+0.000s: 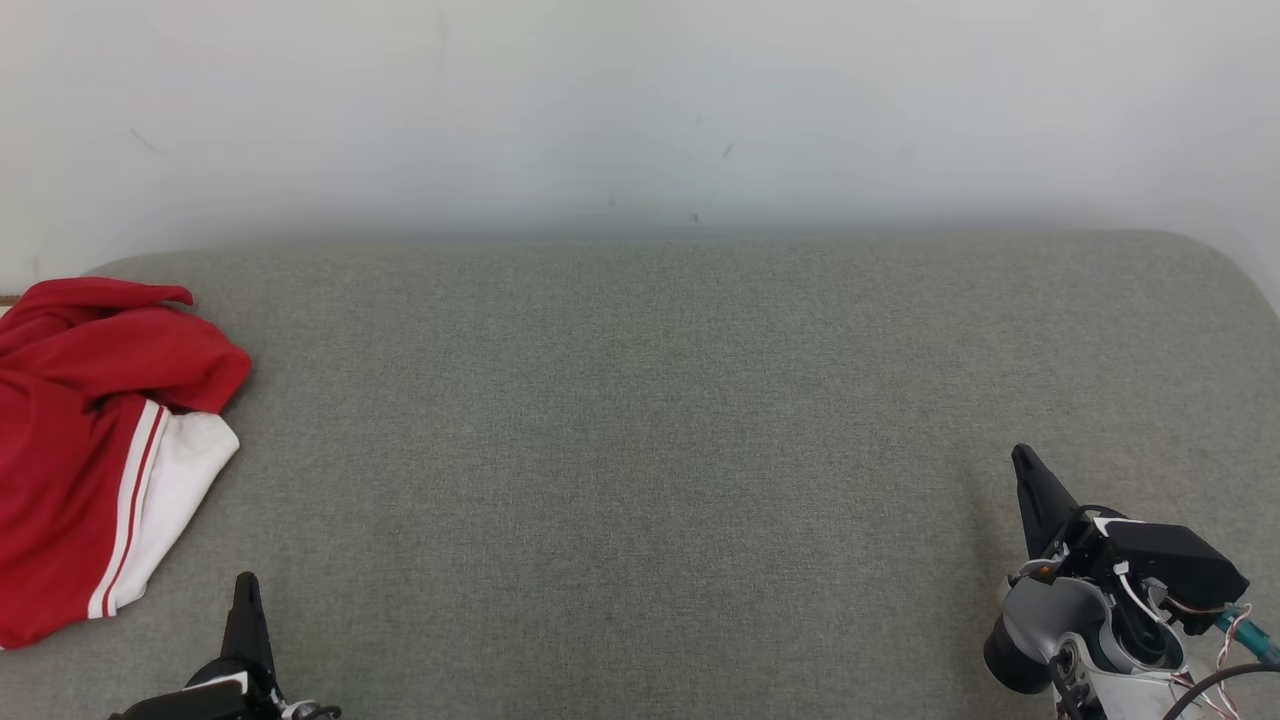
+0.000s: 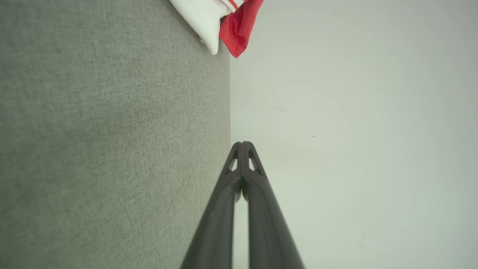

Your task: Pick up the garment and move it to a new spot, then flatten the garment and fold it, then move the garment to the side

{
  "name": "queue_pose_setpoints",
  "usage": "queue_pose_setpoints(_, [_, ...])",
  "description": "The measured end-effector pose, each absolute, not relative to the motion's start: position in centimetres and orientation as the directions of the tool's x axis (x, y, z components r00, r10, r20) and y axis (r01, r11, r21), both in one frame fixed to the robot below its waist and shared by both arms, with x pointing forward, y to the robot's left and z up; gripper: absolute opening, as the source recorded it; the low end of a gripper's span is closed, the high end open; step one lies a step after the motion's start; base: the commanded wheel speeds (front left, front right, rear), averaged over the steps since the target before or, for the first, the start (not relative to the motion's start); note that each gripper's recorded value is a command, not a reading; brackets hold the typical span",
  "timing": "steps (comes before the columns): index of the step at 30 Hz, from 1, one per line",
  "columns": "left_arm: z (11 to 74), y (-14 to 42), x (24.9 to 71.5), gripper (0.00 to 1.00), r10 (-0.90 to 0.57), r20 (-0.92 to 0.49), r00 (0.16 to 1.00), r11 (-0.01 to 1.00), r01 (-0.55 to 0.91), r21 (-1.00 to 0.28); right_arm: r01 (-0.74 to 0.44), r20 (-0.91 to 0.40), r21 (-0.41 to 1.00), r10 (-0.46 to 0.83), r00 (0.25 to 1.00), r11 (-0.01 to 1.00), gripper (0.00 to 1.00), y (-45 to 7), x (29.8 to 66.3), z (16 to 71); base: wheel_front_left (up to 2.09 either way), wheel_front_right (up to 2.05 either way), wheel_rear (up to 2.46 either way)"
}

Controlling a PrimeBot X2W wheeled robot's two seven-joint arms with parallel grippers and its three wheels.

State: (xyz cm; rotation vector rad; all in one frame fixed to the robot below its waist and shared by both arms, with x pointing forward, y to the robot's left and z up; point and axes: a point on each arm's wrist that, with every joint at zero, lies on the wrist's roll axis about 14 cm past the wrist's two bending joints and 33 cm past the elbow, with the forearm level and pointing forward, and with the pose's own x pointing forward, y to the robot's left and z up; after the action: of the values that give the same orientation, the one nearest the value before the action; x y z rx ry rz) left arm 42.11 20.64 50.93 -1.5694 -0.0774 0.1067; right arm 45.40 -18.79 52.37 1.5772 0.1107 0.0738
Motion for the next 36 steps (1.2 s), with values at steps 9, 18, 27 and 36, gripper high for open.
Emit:
queue_pose_setpoints(9, [50.8, 20.6, 42.1, 1.00, 0.117, -0.023, 0.993, -0.002, -0.023, -1.000, 0.030, -0.029, 1.000, 0.117, 0.993, -0.008, 1.00, -18.8, 45.3, 52.1, 0.00, 0.00, 0.00])
queue_pose_setpoints(18, [47.9, 20.5, 40.4, 1.00, 0.124, -0.103, 0.987, -0.010, -0.103, -0.995, 0.136, -0.136, 0.991, 0.106, 0.985, 0.004, 1.00, -18.5, 43.0, 48.0, 0.00, 0.00, 0.00])
queue_pose_setpoints(27, [48.8, 20.7, 40.0, 1.00, 0.138, -0.066, 0.988, 0.074, -0.076, -0.994, 0.102, -0.114, 0.988, 0.099, 0.989, 0.113, 1.00, -17.9, 42.8, 48.7, 0.00, 0.00, 0.00])
queue_pose_setpoints(36, [50.2, 21.0, 39.6, 1.00, 0.151, -0.030, 0.988, 0.238, -0.066, -0.969, 0.051, -0.092, 0.944, 0.114, 0.989, 0.325, 1.00, -16.7, 42.5, 49.6, 0.00, 0.00, 0.00])
